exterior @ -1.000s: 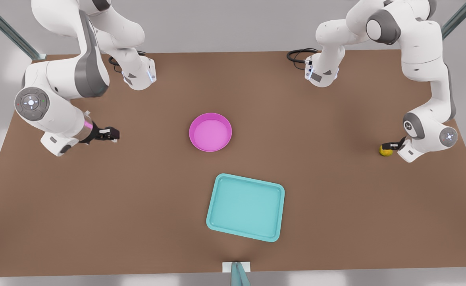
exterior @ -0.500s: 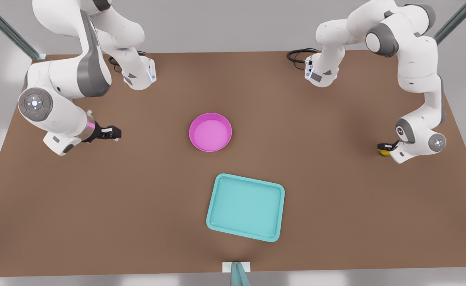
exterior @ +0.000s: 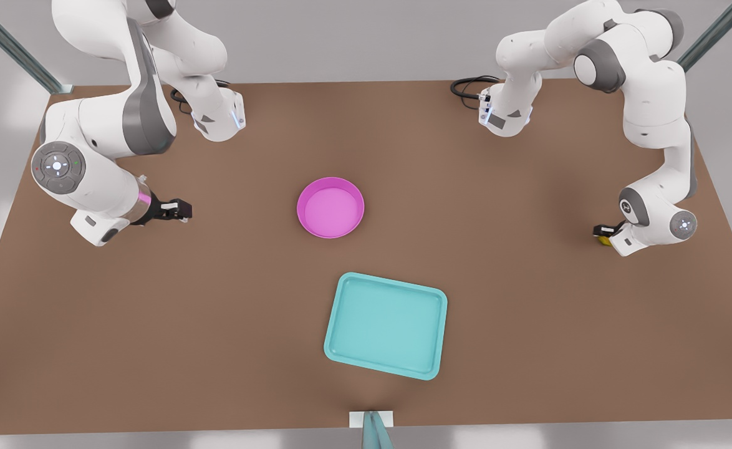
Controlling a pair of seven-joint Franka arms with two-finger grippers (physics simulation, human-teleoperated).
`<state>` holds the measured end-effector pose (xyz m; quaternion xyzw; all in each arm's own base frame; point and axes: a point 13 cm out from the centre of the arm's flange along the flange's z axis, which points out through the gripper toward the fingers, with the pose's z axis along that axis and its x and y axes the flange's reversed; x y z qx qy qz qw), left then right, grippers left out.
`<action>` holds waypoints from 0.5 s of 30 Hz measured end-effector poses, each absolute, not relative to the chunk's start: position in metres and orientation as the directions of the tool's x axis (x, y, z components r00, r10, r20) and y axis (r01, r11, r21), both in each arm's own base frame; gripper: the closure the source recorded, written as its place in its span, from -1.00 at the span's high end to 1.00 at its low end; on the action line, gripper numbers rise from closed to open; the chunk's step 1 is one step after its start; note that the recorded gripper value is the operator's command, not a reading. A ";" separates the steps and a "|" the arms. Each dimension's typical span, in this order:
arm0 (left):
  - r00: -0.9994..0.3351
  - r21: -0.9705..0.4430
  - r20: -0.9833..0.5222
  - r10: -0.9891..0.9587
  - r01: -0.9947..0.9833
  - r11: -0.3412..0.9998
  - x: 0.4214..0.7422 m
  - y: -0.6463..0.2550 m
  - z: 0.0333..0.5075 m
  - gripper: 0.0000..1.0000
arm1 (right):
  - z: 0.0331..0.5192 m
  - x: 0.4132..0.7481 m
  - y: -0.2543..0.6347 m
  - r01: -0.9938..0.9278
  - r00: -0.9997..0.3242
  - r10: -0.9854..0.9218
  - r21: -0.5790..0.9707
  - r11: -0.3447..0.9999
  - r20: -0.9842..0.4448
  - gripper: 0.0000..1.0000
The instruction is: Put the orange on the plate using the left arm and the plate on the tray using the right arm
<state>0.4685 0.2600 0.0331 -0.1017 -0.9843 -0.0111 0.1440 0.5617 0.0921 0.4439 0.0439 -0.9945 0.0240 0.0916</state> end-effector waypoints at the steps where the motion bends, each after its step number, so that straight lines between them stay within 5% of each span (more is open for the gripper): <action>1: -0.938 -0.006 0.285 0.199 0.206 0.979 0.469 0.260 0.034 0.28 | 0.444 0.562 0.092 -0.092 -0.979 -0.083 -0.040 0.995 0.185 1.00; 9: -0.946 0.005 0.240 0.216 0.224 0.975 0.489 0.252 0.057 0.20 | 0.442 0.562 0.091 -0.090 -0.979 -0.081 -0.040 0.995 0.188 1.00; 15: -0.898 -0.017 0.067 0.436 0.435 0.900 0.592 0.057 0.128 0.20 | 0.442 0.562 0.091 -0.090 -0.979 -0.081 -0.039 0.995 0.188 1.00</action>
